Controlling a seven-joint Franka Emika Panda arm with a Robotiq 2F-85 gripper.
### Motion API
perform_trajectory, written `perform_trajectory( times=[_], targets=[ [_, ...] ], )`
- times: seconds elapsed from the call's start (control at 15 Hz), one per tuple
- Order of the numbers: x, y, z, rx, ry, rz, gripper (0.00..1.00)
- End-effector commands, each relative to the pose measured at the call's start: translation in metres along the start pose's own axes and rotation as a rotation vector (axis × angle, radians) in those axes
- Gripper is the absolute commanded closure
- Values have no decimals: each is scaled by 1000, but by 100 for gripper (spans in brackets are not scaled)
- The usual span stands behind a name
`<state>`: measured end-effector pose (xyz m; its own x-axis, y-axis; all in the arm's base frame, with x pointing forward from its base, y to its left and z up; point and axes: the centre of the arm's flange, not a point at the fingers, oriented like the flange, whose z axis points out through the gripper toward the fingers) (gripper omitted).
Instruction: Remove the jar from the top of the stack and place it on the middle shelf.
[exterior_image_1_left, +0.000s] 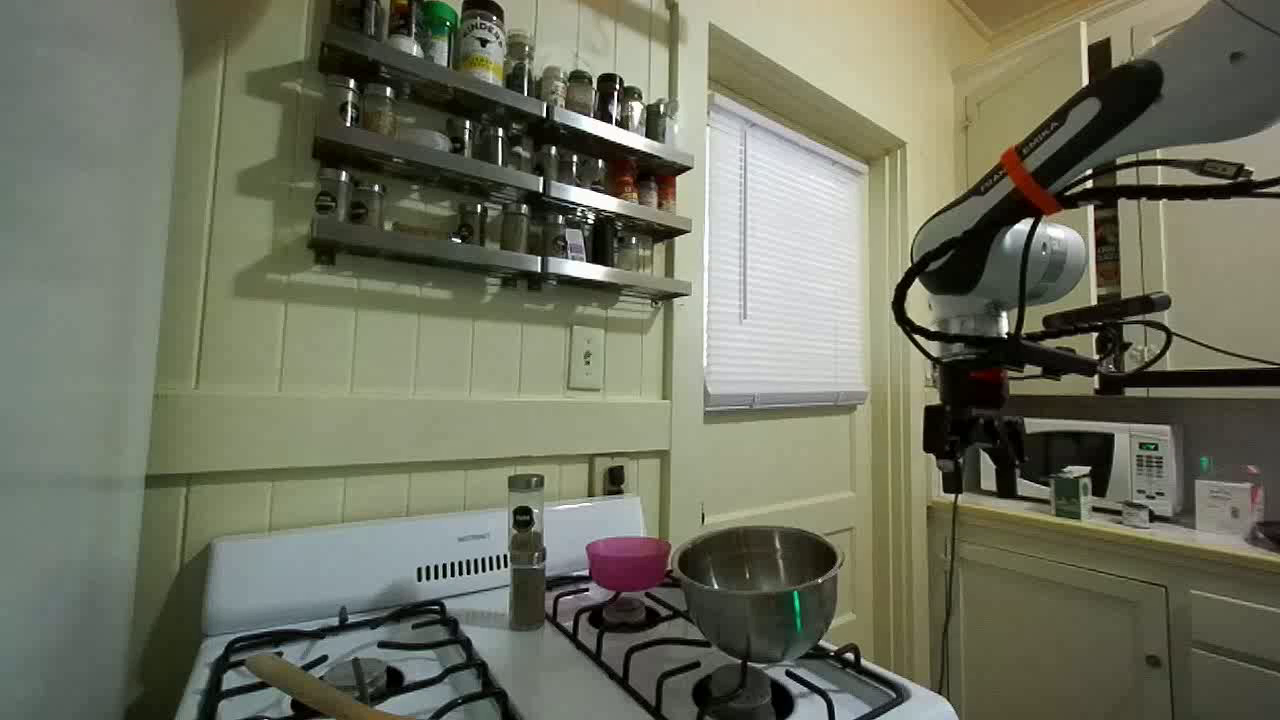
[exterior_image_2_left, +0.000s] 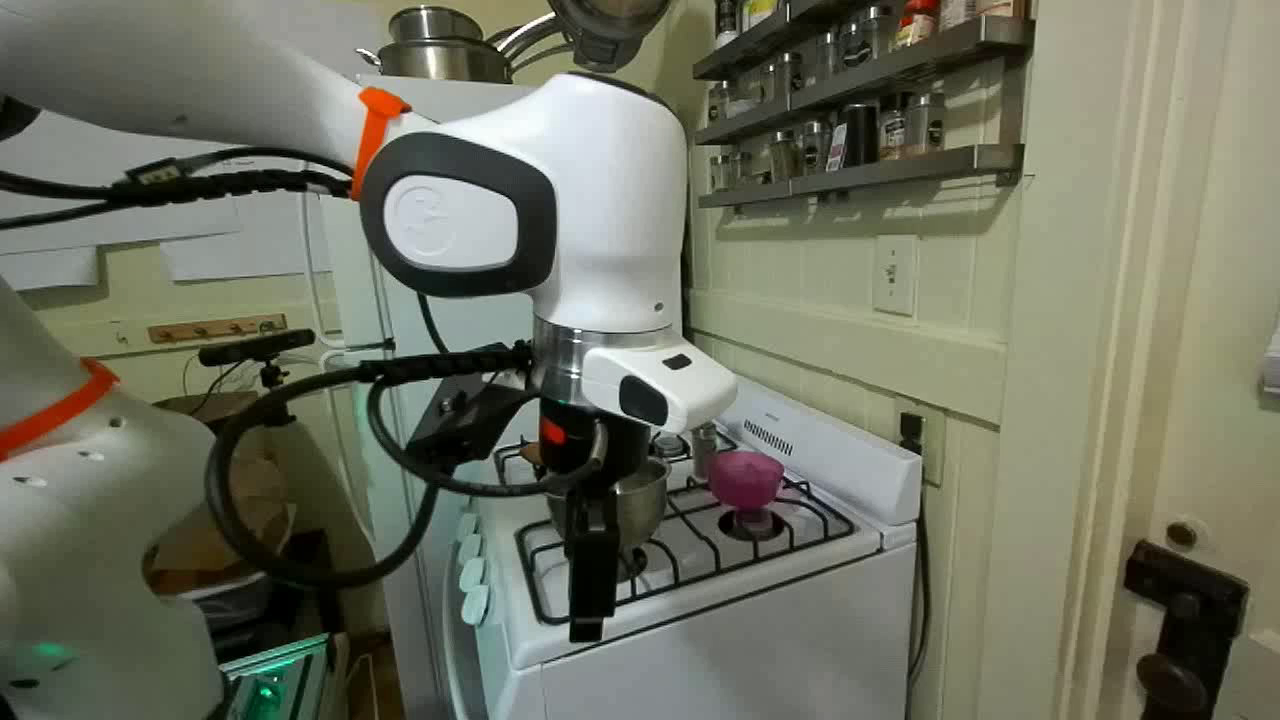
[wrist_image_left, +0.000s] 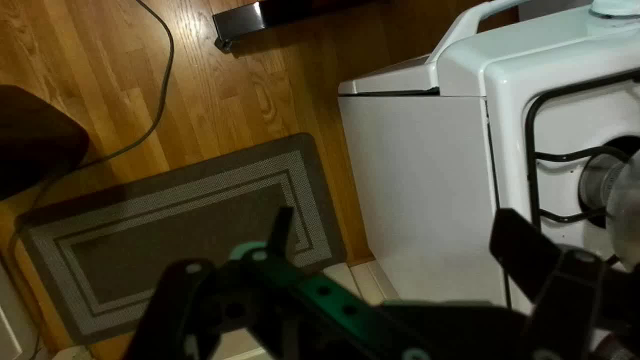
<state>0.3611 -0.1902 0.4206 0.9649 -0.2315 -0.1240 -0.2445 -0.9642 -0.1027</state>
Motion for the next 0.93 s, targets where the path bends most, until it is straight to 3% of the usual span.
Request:
perform_trajectory(
  times=[0.0, 0.27, 0.33, 0.6, 0.87],
  targets=[
    [0, 0, 0, 0, 0, 0, 0],
    [0, 0, 0, 0, 0, 0, 0],
    [4, -5, -2, -32, 29, 3, 0],
    [19, -88, -21, -132, 169, -114, 0],
    [21, -208, -23, -163, 281, -242, 0]
  ],
)
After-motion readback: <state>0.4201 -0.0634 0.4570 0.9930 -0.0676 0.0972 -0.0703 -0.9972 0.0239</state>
